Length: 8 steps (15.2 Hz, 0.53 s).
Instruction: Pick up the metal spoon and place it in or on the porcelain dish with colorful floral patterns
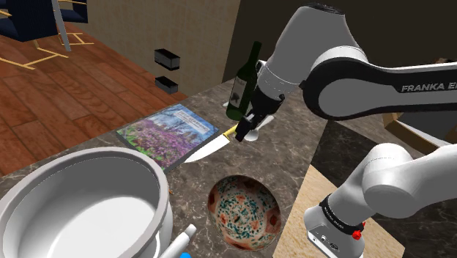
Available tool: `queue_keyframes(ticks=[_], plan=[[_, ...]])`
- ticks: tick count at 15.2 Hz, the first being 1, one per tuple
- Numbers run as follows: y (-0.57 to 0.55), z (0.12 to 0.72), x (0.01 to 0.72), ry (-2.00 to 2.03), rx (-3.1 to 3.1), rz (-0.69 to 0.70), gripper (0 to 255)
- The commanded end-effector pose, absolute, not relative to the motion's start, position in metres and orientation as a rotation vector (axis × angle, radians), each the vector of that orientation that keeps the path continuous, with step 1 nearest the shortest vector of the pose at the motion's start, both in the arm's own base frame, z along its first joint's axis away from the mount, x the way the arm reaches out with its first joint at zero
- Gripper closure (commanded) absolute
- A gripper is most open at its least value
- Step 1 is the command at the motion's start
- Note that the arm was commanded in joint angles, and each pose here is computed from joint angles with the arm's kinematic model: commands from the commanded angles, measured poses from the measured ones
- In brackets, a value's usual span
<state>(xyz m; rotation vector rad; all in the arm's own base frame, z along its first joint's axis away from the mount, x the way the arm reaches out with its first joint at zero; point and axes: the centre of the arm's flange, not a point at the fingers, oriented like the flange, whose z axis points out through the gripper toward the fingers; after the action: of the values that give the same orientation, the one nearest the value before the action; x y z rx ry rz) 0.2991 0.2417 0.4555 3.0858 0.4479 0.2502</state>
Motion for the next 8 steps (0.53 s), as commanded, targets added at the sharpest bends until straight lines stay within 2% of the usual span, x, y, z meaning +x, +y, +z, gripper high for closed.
queue_keyframes(ticks=[1,8], plan=[[0.262,0.456,0.281,0.447,3.086,0.249,255],[0.329,0.459,0.218,0.447,3.086,0.249,255]])
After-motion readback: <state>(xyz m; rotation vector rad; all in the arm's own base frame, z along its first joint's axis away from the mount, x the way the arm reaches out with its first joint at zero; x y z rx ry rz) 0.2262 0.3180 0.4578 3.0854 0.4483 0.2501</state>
